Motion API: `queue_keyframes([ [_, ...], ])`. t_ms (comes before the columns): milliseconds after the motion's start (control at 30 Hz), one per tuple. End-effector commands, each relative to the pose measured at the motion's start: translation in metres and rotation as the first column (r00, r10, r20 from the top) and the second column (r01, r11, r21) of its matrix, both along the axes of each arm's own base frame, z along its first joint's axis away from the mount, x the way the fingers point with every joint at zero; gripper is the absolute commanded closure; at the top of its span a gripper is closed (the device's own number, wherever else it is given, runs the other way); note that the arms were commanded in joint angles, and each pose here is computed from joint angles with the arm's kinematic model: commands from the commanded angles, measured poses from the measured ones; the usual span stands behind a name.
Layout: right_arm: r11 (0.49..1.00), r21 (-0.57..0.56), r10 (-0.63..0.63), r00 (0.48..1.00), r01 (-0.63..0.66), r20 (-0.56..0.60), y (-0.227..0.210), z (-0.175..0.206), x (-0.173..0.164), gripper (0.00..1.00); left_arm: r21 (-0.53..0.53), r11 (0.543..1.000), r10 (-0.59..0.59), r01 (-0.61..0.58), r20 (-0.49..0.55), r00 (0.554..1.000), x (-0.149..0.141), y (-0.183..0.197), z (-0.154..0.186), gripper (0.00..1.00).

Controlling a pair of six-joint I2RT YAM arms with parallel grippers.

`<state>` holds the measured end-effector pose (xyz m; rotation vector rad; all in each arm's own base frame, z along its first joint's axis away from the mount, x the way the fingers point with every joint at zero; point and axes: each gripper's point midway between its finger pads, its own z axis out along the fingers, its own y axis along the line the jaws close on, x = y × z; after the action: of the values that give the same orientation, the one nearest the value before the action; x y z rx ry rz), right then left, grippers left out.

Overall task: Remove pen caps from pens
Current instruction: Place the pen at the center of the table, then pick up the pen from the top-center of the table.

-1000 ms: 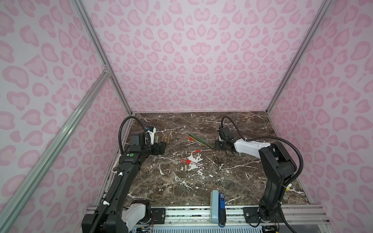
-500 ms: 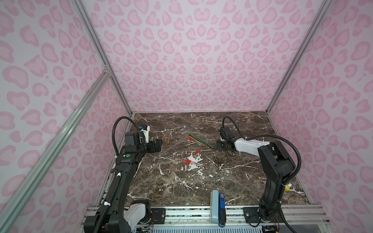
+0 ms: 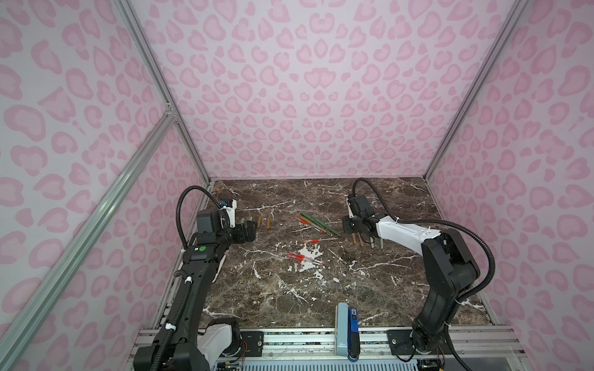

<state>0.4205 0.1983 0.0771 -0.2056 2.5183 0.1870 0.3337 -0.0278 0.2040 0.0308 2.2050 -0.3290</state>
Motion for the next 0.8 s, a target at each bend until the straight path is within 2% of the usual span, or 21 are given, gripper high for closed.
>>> queue_keyframes([
  [0,0.992,-0.034,0.120,0.991,-0.122,-0.062,0.016,-0.011,-0.011,0.66,-0.002,1.000,-0.005,0.005,0.044,0.999,0.003,0.000,0.011,0.01],
  [200,0.978,-0.041,0.197,0.968,-0.206,-0.157,0.033,-0.031,-0.012,0.64,-0.002,1.000,0.001,0.000,0.044,0.999,0.003,0.001,0.014,0.01],
  [533,0.956,-0.030,0.279,0.937,-0.291,-0.208,0.047,-0.053,-0.010,0.64,0.002,1.000,-0.004,0.004,0.053,0.999,0.002,0.002,0.009,0.01],
  [767,0.949,-0.048,0.291,0.927,-0.310,-0.237,0.044,-0.068,-0.005,0.66,-0.001,1.000,0.010,-0.010,0.053,0.999,0.002,0.006,0.011,0.01],
])
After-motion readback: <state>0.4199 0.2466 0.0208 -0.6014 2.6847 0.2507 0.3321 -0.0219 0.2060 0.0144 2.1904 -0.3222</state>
